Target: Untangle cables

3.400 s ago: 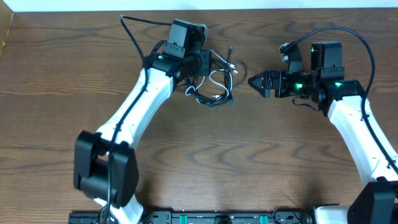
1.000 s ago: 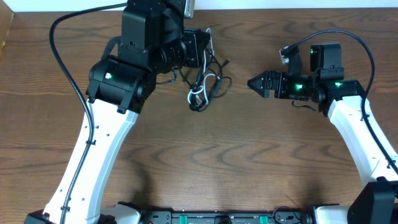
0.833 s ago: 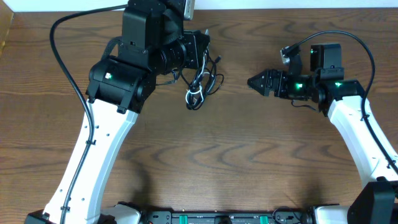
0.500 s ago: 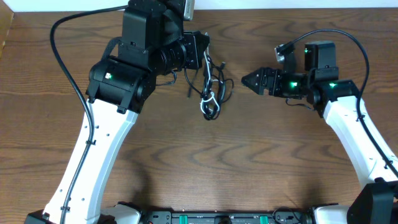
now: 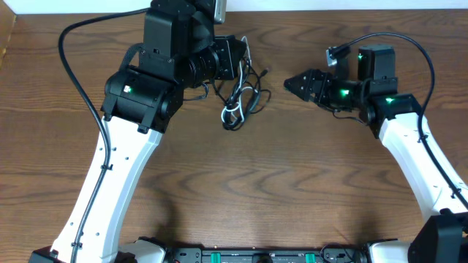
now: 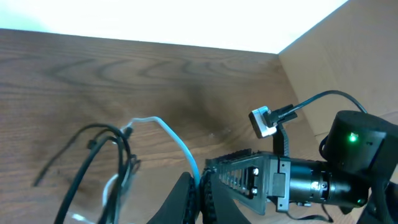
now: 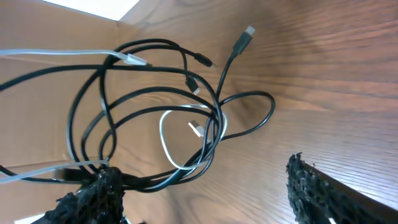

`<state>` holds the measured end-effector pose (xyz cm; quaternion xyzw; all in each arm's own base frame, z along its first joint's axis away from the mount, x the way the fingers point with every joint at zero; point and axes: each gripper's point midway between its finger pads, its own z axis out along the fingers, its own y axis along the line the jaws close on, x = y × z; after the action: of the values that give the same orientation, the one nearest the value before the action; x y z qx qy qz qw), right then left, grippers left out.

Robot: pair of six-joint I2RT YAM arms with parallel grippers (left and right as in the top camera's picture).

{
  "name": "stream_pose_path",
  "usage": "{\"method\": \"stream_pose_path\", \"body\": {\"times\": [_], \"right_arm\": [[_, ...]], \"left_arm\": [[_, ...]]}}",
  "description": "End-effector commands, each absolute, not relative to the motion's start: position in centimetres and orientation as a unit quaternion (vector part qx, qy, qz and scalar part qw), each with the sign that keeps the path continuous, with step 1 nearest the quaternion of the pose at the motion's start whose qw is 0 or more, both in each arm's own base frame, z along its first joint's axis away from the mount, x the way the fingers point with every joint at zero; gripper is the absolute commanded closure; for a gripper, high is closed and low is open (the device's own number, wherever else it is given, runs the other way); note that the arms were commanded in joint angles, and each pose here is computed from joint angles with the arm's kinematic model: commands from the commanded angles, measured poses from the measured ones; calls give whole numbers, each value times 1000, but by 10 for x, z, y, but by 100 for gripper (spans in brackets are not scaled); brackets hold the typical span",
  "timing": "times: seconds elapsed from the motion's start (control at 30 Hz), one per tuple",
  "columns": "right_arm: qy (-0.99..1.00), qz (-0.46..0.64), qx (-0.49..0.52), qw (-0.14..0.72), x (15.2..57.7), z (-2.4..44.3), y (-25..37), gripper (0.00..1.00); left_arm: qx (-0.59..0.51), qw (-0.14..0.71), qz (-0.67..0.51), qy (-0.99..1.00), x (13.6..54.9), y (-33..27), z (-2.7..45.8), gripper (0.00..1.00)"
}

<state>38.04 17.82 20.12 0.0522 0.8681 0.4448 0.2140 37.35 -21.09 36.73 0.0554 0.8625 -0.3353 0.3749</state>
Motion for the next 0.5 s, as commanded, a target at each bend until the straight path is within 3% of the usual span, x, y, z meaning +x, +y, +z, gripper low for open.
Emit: {"method": "stream_pose_path", "body": {"times": [0.0, 0.3, 0.47], "right_arm": [[861, 462, 65, 201, 379, 211, 193, 19], [854, 474, 72, 201, 376, 219, 226, 21], [848, 474, 67, 227, 379, 228, 246, 28]], "left_arm": [[50, 385, -352, 851, 371, -213, 385, 93], [50, 381, -352, 853, 371, -213, 382, 93], [53, 372, -354, 856, 367, -218, 380, 92]]}}
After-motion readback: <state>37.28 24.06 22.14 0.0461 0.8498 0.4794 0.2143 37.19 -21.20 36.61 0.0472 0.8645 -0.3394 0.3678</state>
